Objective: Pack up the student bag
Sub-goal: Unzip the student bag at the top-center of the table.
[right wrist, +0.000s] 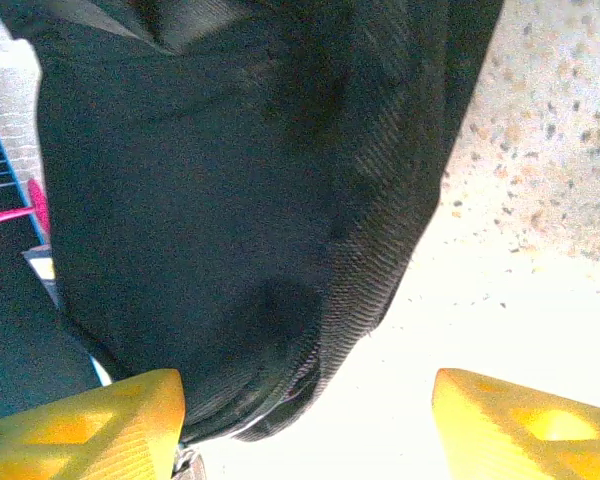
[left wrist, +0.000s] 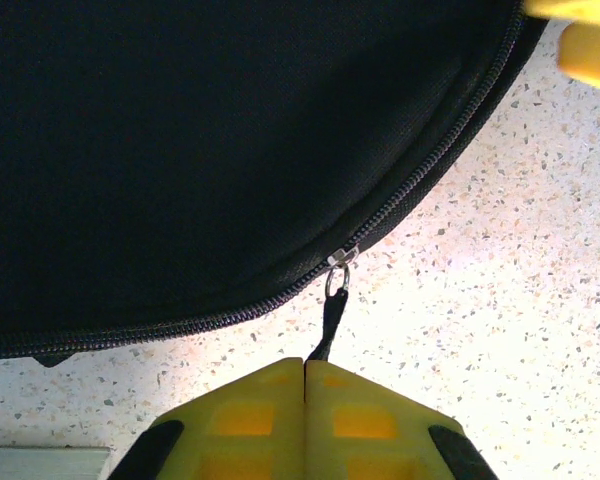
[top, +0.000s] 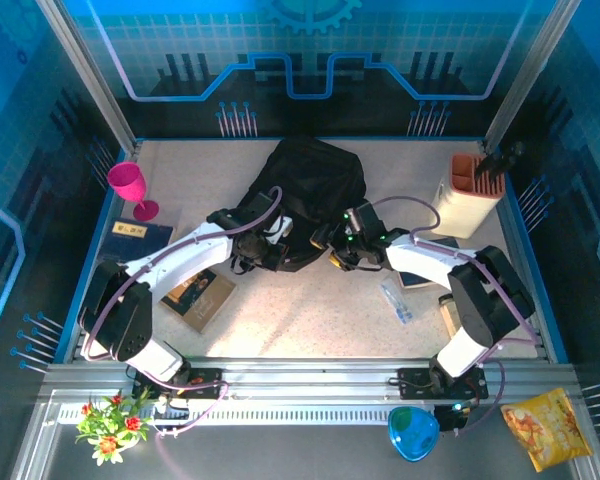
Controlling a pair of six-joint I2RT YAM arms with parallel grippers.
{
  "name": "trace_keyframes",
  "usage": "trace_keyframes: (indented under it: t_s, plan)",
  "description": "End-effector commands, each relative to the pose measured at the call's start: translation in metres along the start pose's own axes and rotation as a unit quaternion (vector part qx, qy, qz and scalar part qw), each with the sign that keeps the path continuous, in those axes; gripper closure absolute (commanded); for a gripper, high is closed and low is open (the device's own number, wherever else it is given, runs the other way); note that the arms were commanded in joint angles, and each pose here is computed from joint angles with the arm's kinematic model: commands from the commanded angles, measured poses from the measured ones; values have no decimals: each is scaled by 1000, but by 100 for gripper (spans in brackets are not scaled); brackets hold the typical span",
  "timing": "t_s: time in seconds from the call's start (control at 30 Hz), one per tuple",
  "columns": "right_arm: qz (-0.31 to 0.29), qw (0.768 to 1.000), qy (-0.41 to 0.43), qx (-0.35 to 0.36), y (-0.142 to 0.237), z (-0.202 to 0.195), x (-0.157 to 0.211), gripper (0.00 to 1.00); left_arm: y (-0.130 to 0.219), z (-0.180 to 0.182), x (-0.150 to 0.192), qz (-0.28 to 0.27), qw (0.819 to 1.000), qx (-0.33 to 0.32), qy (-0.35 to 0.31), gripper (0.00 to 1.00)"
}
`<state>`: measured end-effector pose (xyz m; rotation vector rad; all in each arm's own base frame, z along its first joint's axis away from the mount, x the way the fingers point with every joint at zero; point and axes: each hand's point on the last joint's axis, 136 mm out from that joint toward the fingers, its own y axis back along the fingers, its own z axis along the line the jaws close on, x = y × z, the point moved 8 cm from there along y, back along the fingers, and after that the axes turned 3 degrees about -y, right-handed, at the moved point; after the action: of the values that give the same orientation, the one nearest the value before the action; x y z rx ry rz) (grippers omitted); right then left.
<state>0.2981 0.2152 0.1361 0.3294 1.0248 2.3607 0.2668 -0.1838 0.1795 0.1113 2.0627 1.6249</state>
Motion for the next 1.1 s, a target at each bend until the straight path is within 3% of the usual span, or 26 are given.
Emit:
trace_keyframes:
  t_s: [0.0, 0.23, 0.3, 0.4, 0.67, 0.83, 0.93, 1.07]
  plan:
    - [-4, 999, -32, 25, -17, 1, 0, 40, 5, -3, 4, -2, 1000, 14, -13, 100]
    - [-34, 997, -7, 67, -22, -6, -9, 74, 8, 3, 10, 10, 1000, -23, -2, 100]
    - [-59, 994, 9, 89, -17, -11, -17, 89, 8, 10, 16, 22, 998, -55, 6, 100]
    - [-83, 989, 28, 117, -11, -19, -31, 94, 4, 21, 25, 42, 995, -92, 16, 100]
    - [-110, 982, 66, 136, -4, -24, -73, 94, 0, 33, 29, 52, 991, -114, 36, 100]
    - [-113, 980, 96, 131, -5, -17, -100, 93, -15, 24, 16, 24, 998, -58, 22, 100]
    - [-102, 983, 106, 111, 2, -9, -102, 81, -20, 11, 3, 16, 1000, -4, 15, 100]
    - [-99, 988, 99, 70, 28, 0, -83, 52, -17, 2, -8, 4, 1000, 24, 8, 100]
